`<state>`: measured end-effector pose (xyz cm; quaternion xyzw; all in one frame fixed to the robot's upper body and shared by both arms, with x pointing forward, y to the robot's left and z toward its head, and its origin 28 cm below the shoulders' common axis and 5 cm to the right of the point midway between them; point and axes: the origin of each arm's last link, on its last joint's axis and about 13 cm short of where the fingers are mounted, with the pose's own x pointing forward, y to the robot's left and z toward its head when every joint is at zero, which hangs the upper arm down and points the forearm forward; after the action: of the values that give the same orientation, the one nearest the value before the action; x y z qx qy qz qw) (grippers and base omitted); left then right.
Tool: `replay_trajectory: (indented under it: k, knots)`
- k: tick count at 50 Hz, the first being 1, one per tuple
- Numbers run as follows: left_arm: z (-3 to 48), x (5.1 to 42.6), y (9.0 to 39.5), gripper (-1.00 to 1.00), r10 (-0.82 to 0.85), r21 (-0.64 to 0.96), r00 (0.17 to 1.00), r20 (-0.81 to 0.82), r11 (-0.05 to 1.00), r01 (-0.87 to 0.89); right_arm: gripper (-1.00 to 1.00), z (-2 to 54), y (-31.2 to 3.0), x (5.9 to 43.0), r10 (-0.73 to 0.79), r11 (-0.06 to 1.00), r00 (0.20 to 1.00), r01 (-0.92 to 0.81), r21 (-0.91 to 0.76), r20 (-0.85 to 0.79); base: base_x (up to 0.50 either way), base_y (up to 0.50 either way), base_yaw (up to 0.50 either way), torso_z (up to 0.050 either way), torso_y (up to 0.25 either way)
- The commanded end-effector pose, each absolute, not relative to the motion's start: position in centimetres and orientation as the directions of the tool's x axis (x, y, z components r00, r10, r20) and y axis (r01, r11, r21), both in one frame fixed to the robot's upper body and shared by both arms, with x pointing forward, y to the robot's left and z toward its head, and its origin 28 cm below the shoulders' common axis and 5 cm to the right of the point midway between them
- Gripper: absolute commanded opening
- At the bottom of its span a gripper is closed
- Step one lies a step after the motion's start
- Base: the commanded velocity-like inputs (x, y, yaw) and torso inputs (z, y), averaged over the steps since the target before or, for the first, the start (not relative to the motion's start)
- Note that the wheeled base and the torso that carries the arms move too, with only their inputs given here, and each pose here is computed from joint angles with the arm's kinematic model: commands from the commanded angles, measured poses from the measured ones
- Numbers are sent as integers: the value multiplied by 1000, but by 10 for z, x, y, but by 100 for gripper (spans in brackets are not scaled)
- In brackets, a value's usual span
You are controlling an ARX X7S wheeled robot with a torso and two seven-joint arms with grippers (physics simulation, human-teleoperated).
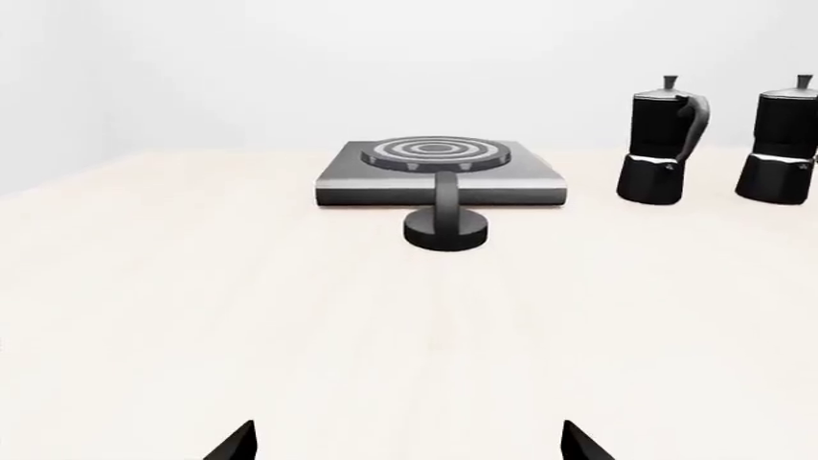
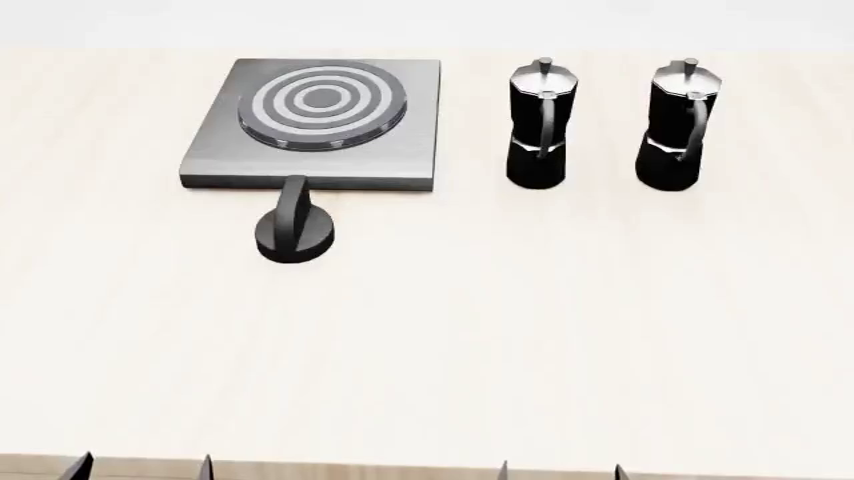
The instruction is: Turn off the stove.
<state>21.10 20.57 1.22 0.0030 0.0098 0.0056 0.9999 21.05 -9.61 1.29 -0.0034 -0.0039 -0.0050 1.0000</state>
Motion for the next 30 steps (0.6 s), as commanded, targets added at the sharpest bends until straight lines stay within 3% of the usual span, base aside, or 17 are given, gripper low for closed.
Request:
replay_trajectory:
  k: [1,30]
  knots:
    - [6,216,209,100,30,-20,998,-54,999,-31,100,6,-95,214,-23,1000,999,23,-19,-24,0,0,0,0,0]
    - [60,199,209,100,32,31,989,145,999,-37,100,48,-101,203,-71,997,982,74,-8,176,0,0,0,0,0]
